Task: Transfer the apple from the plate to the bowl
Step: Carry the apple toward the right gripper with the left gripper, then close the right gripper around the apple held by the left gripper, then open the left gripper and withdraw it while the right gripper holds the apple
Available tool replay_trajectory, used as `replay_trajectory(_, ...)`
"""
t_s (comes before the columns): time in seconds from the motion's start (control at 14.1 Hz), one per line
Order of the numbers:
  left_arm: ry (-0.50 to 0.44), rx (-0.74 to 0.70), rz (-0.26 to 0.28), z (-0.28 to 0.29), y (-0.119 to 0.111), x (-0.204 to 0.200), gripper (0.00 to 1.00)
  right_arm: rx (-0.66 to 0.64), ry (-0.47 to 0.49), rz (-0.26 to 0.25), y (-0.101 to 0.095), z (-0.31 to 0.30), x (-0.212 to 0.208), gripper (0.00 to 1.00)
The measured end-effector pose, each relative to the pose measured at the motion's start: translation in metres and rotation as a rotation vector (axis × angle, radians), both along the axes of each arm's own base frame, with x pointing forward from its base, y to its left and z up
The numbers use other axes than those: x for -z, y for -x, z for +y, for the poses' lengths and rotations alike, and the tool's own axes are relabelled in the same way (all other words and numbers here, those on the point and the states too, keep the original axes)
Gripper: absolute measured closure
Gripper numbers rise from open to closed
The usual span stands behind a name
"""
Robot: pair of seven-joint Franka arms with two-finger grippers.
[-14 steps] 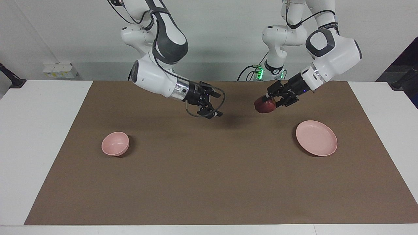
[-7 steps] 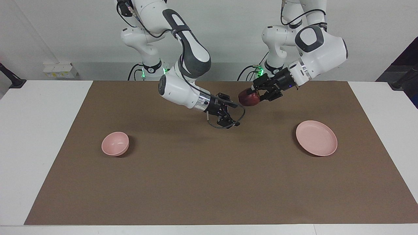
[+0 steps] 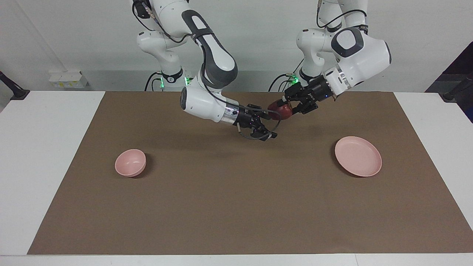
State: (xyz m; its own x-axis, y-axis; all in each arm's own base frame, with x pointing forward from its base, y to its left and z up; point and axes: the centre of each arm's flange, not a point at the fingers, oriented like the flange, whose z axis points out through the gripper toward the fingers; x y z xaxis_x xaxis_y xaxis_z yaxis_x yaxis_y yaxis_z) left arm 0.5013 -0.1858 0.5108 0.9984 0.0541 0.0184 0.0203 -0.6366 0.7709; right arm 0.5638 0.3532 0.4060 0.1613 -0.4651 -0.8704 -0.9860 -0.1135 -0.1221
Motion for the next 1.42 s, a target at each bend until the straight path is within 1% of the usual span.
replay_trajectory(0.14, -0.004, -0.018, -0.016, 0.001, -0.002, -0.001, 0.23, -0.045, -0.013, 0.007, 0.007, 0.0, 0.001, 0.0)
replay_trajectory(0.28, -0.007, -0.026, -0.026, 0.0, -0.003, -0.002, 0.23, -0.051, -0.042, 0.021, 0.01, 0.001, -0.003, 0.0)
replay_trajectory(0.71, -0.012, -0.012, -0.008, -0.009, 0.001, 0.007, 0.23, -0.015, -0.095, 0.046, 0.01, 0.0, -0.007, 0.0)
replay_trajectory(1.0, -0.012, -0.014, 0.013, -0.017, 0.004, 0.008, 0.23, -0.002, -0.134, 0.07, 0.012, 0.001, -0.009, 0.0)
replay_trajectory(1.28, -0.012, -0.018, 0.018, -0.021, 0.005, 0.008, 0.23, 0.009, -0.16, 0.085, 0.015, 0.003, -0.012, 0.0)
replay_trajectory(1.42, -0.013, -0.026, 0.013, -0.019, 0.004, 0.007, 0.23, 0.002, -0.162, 0.069, 0.015, 0.002, -0.013, 0.18)
